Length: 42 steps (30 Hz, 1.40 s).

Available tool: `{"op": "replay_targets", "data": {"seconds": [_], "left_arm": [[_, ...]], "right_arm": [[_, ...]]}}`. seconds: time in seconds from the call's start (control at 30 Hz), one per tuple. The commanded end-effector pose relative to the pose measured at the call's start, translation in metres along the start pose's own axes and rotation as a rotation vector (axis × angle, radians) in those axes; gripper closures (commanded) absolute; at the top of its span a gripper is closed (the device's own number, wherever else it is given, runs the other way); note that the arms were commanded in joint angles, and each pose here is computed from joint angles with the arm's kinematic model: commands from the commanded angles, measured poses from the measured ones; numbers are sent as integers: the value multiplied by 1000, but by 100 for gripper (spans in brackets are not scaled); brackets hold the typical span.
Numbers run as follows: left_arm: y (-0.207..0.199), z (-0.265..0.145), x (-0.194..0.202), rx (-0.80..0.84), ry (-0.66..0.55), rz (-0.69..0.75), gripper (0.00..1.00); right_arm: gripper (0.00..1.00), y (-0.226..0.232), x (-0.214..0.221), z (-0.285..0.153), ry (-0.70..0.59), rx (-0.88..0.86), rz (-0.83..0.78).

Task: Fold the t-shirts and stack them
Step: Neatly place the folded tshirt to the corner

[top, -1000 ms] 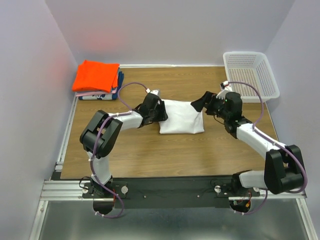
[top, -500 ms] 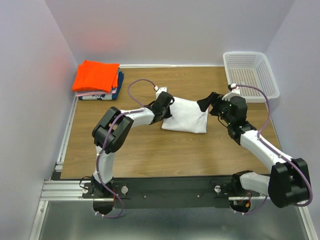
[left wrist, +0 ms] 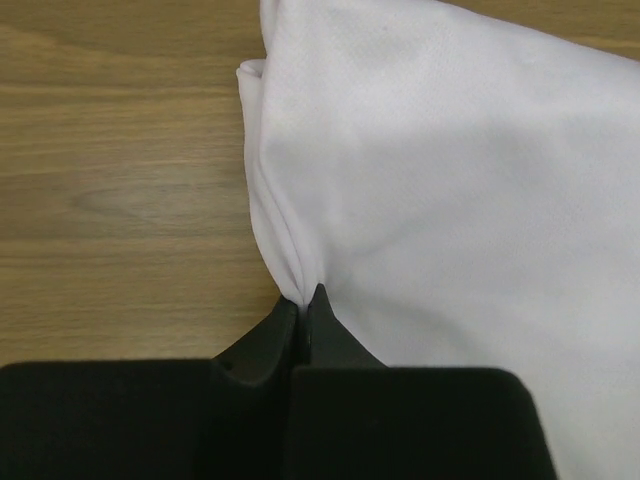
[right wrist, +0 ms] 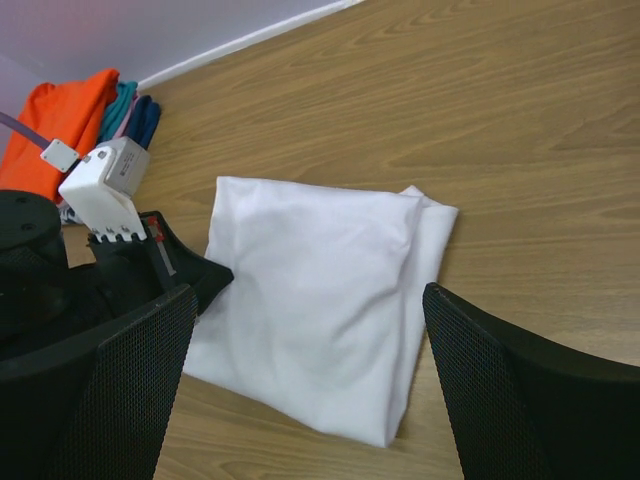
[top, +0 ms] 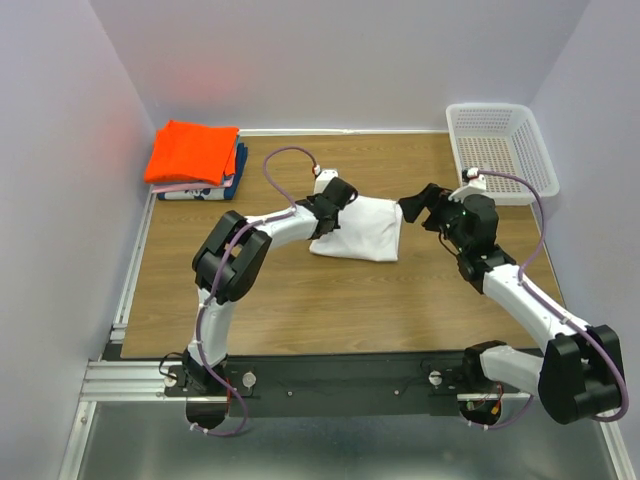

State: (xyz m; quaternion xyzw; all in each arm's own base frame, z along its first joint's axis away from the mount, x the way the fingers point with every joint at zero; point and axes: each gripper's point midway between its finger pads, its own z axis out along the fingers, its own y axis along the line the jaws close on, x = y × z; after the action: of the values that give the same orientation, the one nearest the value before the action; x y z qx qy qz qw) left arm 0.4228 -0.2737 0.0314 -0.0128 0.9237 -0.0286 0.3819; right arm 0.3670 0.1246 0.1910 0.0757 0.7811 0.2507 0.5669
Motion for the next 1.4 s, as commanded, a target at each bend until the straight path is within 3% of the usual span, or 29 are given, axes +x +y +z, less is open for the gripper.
{"op": "replay_targets", "data": {"seconds": [0.0,0.13,0.43,0.7,0.97,1.37], "left_arm": [[52,2,-11,-204,-7,190,100],[62,11,-45,-206,-50,252,100],[133,30,-124,-340,-125,364,100],[181,17,-175,-533,-205,534,100],[218,-3,-233,-603,-284,509,100],[261,-42,-286,-709,-385,430,100]], "right_arm": [[0,-10,-4,-10,-30,50,-16],[0,-7,-7,-14,-39,35,-18],[0,-11,-4,-8,-26,54,-22],[0,-22,-4,-4,-31,110,-37],[0,-33,3,4,-7,159,-46],[0,-47,17,16,46,214,-50]]}}
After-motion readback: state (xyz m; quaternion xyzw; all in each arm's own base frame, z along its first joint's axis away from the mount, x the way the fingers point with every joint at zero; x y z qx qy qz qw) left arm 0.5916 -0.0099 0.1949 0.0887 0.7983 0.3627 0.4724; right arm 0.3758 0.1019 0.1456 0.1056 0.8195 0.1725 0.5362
